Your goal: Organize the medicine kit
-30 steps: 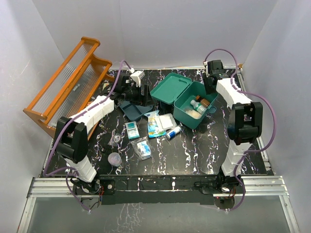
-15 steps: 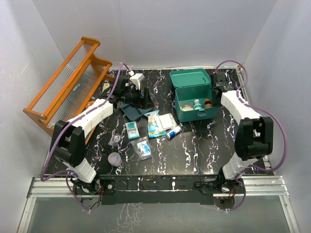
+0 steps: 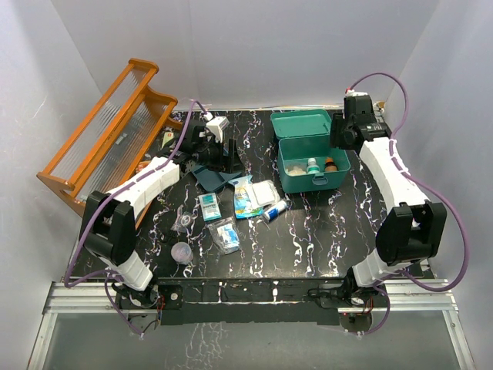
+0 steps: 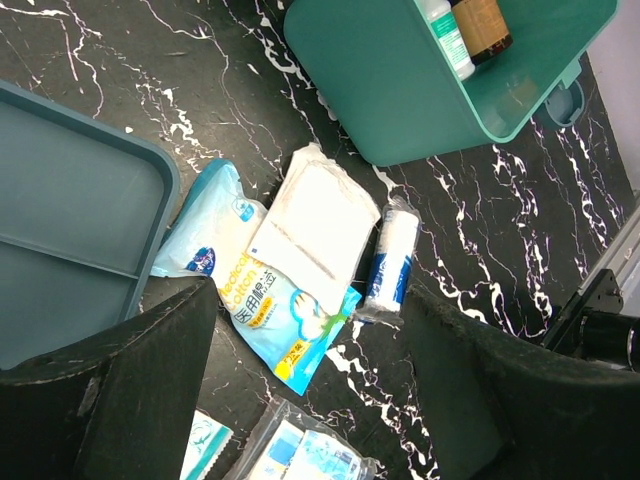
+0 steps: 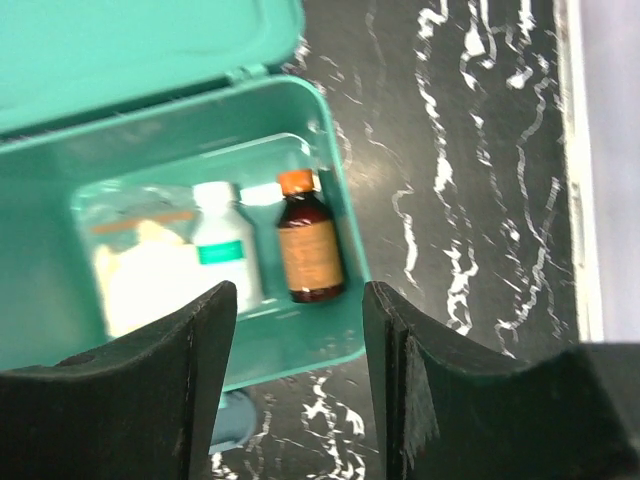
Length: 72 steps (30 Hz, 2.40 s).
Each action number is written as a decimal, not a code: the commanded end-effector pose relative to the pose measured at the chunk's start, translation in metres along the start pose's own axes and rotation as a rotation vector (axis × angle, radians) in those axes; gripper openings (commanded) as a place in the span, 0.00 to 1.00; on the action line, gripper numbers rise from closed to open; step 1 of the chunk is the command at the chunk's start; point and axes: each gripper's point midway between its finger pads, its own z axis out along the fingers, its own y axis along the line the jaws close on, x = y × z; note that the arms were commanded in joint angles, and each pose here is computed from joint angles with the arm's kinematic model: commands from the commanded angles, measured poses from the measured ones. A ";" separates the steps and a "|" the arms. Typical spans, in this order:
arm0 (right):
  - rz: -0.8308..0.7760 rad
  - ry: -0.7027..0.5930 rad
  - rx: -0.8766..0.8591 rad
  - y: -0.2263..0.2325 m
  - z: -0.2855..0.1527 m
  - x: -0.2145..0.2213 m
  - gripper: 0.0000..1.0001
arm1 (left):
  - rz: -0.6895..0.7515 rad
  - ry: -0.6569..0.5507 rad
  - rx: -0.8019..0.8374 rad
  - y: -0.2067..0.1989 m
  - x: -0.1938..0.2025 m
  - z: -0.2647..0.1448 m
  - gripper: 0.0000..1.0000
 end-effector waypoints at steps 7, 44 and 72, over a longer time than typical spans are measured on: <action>0.100 0.072 -0.347 0.120 0.014 -0.003 0.39 | 0.025 -0.026 -0.029 0.002 -0.018 0.004 0.74; 0.139 0.313 -0.282 0.160 0.072 0.086 0.41 | -0.071 0.176 -0.102 0.040 0.047 0.035 0.56; 0.192 -0.046 -0.245 0.116 -0.013 -0.011 0.50 | -0.443 0.230 -0.243 0.064 0.100 0.065 0.38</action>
